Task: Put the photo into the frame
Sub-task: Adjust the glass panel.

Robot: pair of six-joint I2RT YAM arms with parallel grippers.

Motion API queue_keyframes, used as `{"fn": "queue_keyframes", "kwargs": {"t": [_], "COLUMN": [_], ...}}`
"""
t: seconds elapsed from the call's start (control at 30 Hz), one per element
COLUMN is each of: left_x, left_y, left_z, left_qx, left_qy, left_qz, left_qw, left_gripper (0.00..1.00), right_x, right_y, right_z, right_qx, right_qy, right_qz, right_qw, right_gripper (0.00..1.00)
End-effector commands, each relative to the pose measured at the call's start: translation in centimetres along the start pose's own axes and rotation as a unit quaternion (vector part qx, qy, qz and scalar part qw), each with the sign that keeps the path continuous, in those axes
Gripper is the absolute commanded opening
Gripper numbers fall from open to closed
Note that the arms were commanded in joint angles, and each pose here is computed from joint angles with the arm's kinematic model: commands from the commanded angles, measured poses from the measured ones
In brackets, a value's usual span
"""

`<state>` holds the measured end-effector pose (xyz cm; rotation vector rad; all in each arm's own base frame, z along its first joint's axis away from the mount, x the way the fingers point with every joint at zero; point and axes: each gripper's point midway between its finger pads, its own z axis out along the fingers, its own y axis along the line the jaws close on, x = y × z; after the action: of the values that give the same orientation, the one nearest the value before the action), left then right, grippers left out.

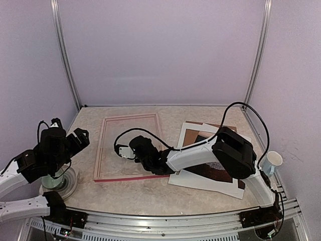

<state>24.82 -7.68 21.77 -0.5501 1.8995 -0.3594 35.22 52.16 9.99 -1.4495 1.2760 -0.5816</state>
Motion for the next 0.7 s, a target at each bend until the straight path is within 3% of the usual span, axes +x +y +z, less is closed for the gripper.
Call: {"fn": "queue_keyframes", "kwargs": {"t": [0.0, 0.67], "left_x": [0.7, 1.9], "left_y": [0.7, 1.5], "left_z": [0.2, 0.7], "left_qx": [-0.005, -0.007], "left_qy": [0.006, 0.014], "left_qz": [0.008, 0.002], "left_qw": [1.0, 1.0], "left_gripper": [0.99, 0.99], "right_x": [0.3, -2.0], "right_y": [1.4, 1.1], "right_z": [-0.5, -3.5], "right_qx": [0.028, 0.118], "right_qy": [0.015, -0.038], "right_qz": [-0.008, -0.044], "right_qw": [0.999, 0.991], "right_gripper": [0.0, 0.01]}}
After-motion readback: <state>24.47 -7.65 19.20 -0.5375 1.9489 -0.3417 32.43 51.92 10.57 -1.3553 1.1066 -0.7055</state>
